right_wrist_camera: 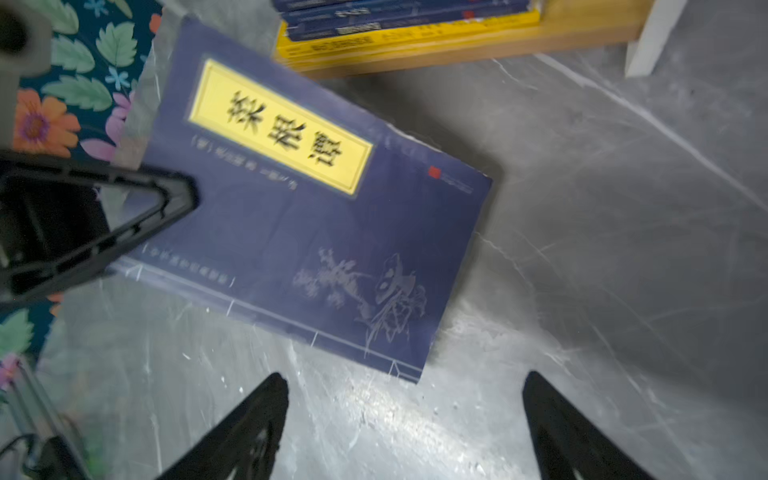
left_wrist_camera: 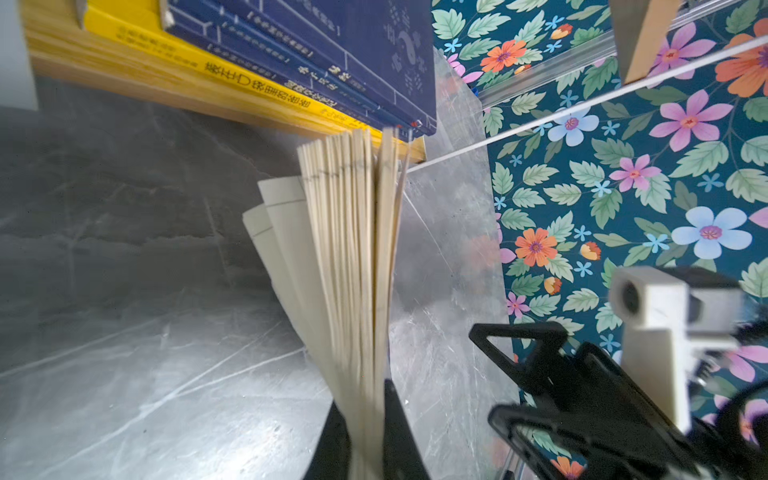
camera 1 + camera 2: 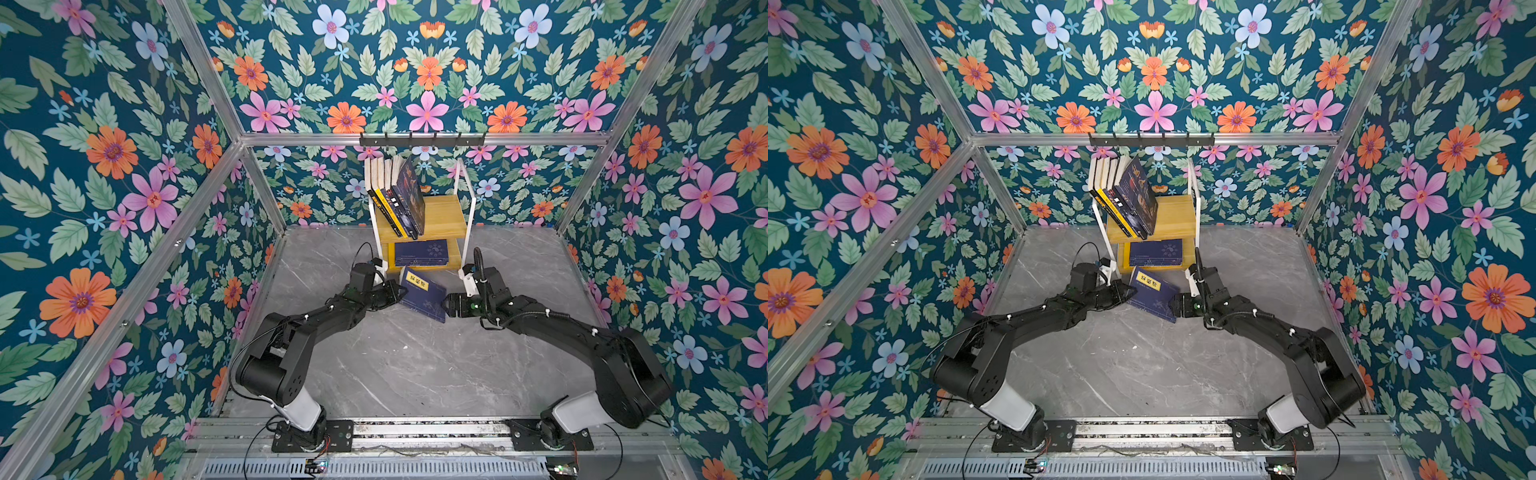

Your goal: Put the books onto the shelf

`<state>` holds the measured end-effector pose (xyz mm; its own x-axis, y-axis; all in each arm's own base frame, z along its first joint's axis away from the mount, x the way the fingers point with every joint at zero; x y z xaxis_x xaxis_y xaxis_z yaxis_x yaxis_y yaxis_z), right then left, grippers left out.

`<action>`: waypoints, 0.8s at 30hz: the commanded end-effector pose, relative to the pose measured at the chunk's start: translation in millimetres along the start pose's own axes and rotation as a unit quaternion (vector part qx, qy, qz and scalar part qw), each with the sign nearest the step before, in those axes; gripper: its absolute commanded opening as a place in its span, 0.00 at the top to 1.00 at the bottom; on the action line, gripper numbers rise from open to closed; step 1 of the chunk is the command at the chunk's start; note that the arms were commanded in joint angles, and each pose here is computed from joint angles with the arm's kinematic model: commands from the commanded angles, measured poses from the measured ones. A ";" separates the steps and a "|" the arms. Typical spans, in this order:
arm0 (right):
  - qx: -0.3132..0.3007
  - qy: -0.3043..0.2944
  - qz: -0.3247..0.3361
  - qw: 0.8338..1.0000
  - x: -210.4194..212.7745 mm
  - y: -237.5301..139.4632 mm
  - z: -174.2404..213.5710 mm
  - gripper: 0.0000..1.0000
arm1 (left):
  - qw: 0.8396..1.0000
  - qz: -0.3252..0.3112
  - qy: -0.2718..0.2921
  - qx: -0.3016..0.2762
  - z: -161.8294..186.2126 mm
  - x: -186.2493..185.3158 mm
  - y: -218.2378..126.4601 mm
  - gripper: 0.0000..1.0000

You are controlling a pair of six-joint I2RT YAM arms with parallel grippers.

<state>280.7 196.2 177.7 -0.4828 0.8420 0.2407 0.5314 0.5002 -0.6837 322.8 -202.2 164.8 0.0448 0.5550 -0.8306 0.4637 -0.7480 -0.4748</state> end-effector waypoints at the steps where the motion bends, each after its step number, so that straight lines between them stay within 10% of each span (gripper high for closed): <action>1: -0.005 -0.116 0.080 0.990 14.0 -11.8 3.0 0.11 | 1.000 0.017 -0.002 0.026 1.4 -11.1 -4.8 1.00; 15: -0.016 -0.397 0.222 0.890 70.4 32.7 -11.7 0.14 | 0.993 0.075 -0.087 0.036 -2.8 -35.0 -19.5 1.00; 18: -0.021 -0.443 0.233 0.866 70.5 36.3 -14.7 0.46 | 0.992 0.077 -0.094 0.029 -5.5 -34.4 -23.9 1.00; 20: -0.012 -0.472 0.246 0.847 68.1 47.6 -10.7 1.00 | 0.992 0.079 -0.099 0.021 -8.6 -32.8 -27.7 1.00; 21: -0.015 -0.483 0.254 0.838 67.2 47.9 -12.2 1.00 | 0.992 0.078 -0.099 0.017 -10.0 -31.8 -29.8 0.99; 24: -0.019 -0.527 0.270 0.806 62.9 51.2 -16.9 1.00 | 0.994 0.065 -0.083 -0.011 -20.3 -24.6 -43.4 0.53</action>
<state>275.4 281.2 157.5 -0.5862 0.3802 -0.7154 0.8061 0.1859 -0.5618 316.1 -186.5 202.9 -0.0969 0.3779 -0.9208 0.4471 -0.8100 -0.3795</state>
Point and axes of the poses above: each gripper's point midway between its finger pads, its own y axis out along the fingers, its own x axis along the line the jaws close on, z = x × y, the point moved 8 cm from there along -y, back along the fingers, and after that the axes turned 9 degrees about -y, right-handed, at the moved point
